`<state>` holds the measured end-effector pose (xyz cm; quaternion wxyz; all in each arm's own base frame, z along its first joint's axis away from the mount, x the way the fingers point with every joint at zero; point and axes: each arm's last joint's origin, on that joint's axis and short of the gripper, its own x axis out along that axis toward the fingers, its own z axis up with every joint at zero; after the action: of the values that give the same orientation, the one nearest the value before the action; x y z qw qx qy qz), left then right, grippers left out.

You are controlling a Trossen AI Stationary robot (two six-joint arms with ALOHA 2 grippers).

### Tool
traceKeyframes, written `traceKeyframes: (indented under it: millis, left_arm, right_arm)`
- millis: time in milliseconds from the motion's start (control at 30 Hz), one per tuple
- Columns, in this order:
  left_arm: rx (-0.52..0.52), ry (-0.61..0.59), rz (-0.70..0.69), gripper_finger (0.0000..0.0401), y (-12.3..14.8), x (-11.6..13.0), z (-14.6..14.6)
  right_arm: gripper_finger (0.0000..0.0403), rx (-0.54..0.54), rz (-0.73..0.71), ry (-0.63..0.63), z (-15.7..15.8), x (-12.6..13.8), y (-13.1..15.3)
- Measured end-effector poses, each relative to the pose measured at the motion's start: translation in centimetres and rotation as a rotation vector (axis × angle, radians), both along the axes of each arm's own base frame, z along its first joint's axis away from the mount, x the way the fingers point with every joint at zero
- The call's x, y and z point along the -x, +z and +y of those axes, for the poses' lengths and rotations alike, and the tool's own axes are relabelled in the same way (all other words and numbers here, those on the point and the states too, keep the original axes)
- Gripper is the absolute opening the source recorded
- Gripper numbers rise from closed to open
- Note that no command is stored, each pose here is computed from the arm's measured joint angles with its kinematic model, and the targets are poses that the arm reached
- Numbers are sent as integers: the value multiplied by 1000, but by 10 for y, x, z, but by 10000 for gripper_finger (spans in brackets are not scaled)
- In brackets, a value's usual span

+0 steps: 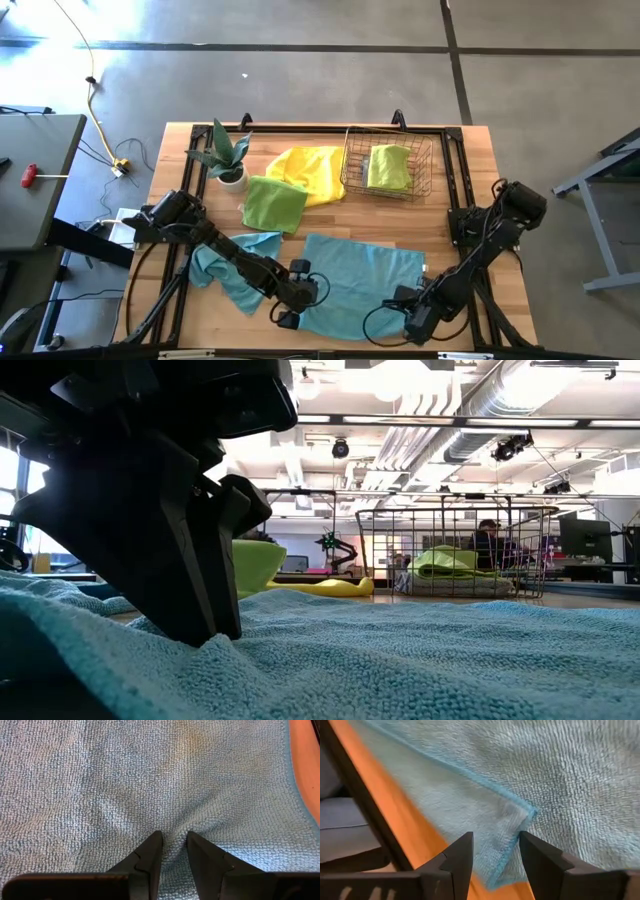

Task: Fold microfiber towels
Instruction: Fold the right blue microfiber towel

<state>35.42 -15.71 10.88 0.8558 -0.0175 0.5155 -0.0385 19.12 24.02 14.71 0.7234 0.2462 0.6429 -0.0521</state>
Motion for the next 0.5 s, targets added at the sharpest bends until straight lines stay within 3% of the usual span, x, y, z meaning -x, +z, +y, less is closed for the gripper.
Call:
traceKeyframes:
  millis: [200,500]
  left_arm:
    - [-1,-11,0,85,0,2,-4]
    - [-1,-12,0,85,0,2,-4]
  right_arm:
    - [154,-37,-12,-17,-4,3,-11]
    - [154,-92,-63,43,1,4,-1]
